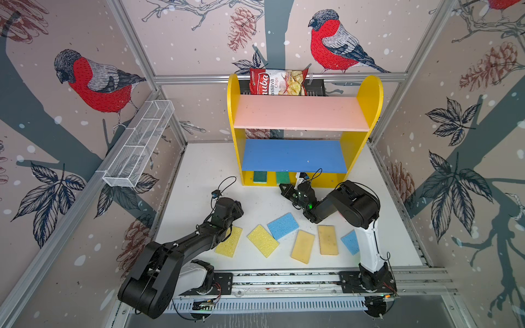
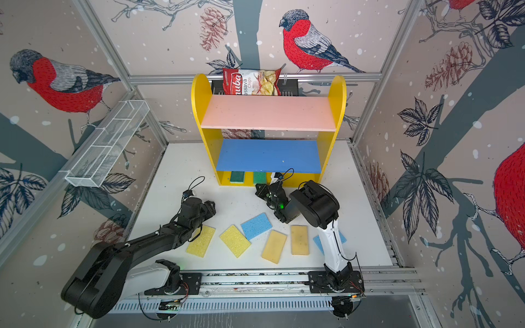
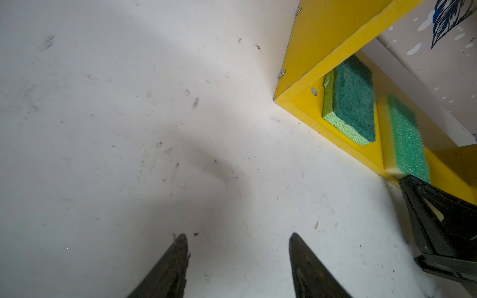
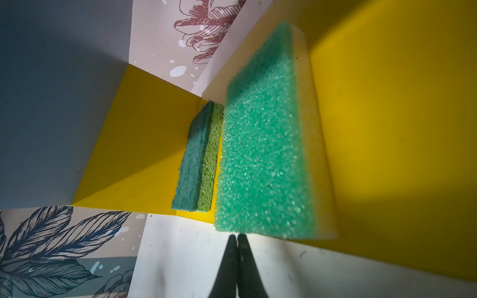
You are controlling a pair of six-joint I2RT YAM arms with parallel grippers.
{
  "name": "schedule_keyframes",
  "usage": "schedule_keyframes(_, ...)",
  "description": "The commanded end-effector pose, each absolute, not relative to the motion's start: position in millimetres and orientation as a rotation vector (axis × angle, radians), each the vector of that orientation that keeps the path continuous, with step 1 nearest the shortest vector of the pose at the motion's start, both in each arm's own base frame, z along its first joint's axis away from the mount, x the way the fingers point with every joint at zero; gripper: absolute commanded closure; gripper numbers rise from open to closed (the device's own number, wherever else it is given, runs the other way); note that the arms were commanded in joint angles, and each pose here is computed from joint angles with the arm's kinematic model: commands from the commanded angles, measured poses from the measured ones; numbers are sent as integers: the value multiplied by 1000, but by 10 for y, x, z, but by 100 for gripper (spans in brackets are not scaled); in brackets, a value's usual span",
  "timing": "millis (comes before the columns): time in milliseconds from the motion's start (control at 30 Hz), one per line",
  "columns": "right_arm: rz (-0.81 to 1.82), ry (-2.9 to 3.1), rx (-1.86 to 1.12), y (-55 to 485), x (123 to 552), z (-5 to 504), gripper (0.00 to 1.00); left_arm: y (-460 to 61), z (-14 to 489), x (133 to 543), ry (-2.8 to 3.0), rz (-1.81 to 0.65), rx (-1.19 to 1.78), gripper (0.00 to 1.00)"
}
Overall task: Arrange cleaning sponges on a shelf
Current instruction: Move the cleaning sponge to the shelf.
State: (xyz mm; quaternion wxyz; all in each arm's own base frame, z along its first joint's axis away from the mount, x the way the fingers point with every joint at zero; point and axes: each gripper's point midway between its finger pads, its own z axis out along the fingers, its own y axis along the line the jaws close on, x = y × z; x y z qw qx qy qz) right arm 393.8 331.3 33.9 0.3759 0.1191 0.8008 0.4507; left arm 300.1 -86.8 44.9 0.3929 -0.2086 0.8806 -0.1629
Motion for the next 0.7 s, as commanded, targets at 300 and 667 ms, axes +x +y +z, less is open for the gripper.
schedule_keyframes(300, 1010, 2222, 396, 3205, 3890, -201, 93, -960, 391, 3058, 2273, -442, -512, 39)
schedule_keyframes(667, 991, 2230, 372, 3207, 3822, -196, 93, -941, 421, 3044, 2262, -437, -508, 39)
